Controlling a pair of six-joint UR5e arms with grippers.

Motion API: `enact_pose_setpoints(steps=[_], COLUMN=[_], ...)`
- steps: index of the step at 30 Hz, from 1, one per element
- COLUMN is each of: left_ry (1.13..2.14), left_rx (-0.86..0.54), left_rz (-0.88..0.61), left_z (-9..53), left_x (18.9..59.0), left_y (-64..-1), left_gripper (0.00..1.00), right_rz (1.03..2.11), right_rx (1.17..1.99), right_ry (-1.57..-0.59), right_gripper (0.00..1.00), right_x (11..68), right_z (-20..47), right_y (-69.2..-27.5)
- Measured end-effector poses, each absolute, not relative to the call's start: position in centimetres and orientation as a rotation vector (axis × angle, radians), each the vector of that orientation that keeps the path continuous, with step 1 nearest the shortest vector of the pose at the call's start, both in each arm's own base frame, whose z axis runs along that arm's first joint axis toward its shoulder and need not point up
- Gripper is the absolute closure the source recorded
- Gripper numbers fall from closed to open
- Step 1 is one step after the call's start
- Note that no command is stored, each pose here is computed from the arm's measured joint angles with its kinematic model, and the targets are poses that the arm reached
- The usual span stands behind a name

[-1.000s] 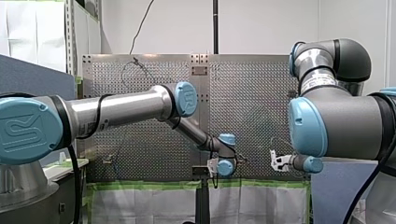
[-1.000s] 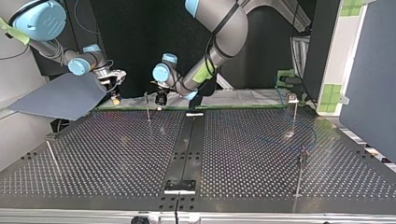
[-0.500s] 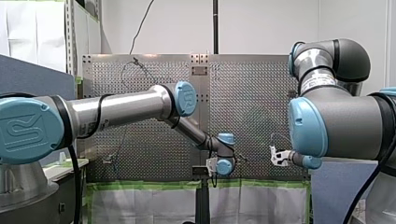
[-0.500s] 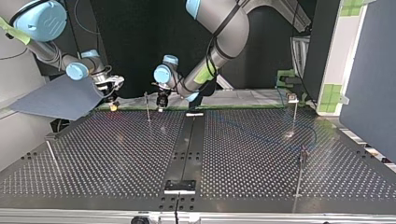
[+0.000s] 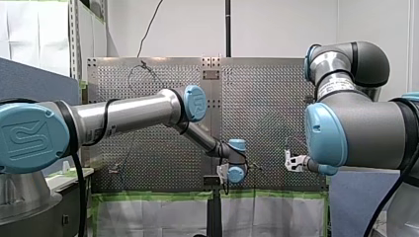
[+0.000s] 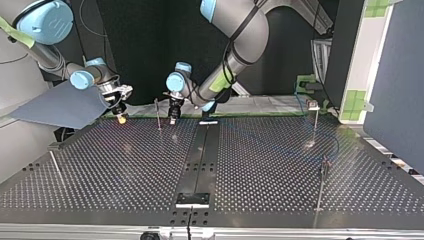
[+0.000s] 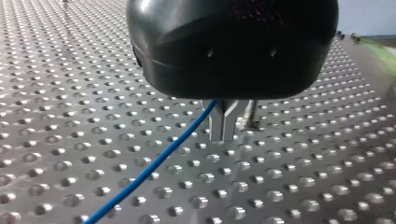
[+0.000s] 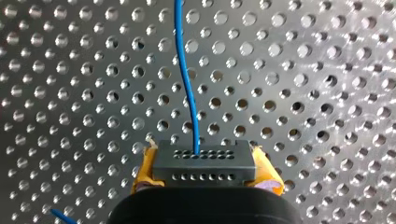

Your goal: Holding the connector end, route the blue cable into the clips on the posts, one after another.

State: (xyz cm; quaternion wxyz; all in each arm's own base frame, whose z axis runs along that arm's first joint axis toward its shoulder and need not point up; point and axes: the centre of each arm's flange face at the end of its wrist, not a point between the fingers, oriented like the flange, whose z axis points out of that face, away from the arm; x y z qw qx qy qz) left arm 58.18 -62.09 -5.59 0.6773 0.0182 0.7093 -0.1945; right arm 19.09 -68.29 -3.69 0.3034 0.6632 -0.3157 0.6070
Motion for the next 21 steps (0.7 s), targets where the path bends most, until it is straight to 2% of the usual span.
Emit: enact_pose_setpoints(steps=[10, 11, 12, 14, 15, 17, 19, 20, 21], left_ry=[1.59, 1.592, 1.595, 1.601, 1.605, 1.612, 1.62, 1.624, 1.628], left_rx=[0.033, 0.035, 0.036, 0.04, 0.042, 0.045, 0.05, 0.054, 0.059], left_rz=[-0.434, -0.433, -0.432, -0.429, -0.428, -0.424, -0.415, -0.408, -0.397], left_z=[-4.95, -4.97, -5.0, -5.05, -5.09, -5.15, -5.23, -5.27, -5.28], left_x=[58.76, 58.71, 58.66, 58.56, 58.48, 58.39, 58.31, 58.25, 58.19], left_y=[-61.77, -61.79, -61.79, -61.8, -61.8, -61.79, -61.71, -61.69, -61.65], left_gripper=[1.0, 0.93, 0.93, 0.73, 0.73, 0.58, 0.58, 0.54, 0.54], right_rz=[1.627, 1.628, 1.628, 1.629, 1.629, 1.629, 1.629, 1.629, 1.628], right_rx=[1.752, 1.751, 1.75, 1.749, 1.749, 1.749, 1.749, 1.749, 1.749], right_ry=[-0.826, -0.828, -0.828, -0.83, -0.83, -0.831, -0.831, -0.832, -0.833], right_gripper=[1.0, 1.0, 1.0, 1.0, 1.0, 1.0, 1.0, 1.0, 1.0], right_x=[19.35, 19.32, 19.28, 19.24, 19.22, 19.21, 19.2, 19.18, 19.14], right_z=[-3.28, -3.27, -3.27, -3.26, -3.26, -3.27, -3.27, -3.28, -3.28], right_y=[-68.76, -68.79, -68.8, -68.82, -68.83, -68.83, -68.83, -68.83, -68.84])
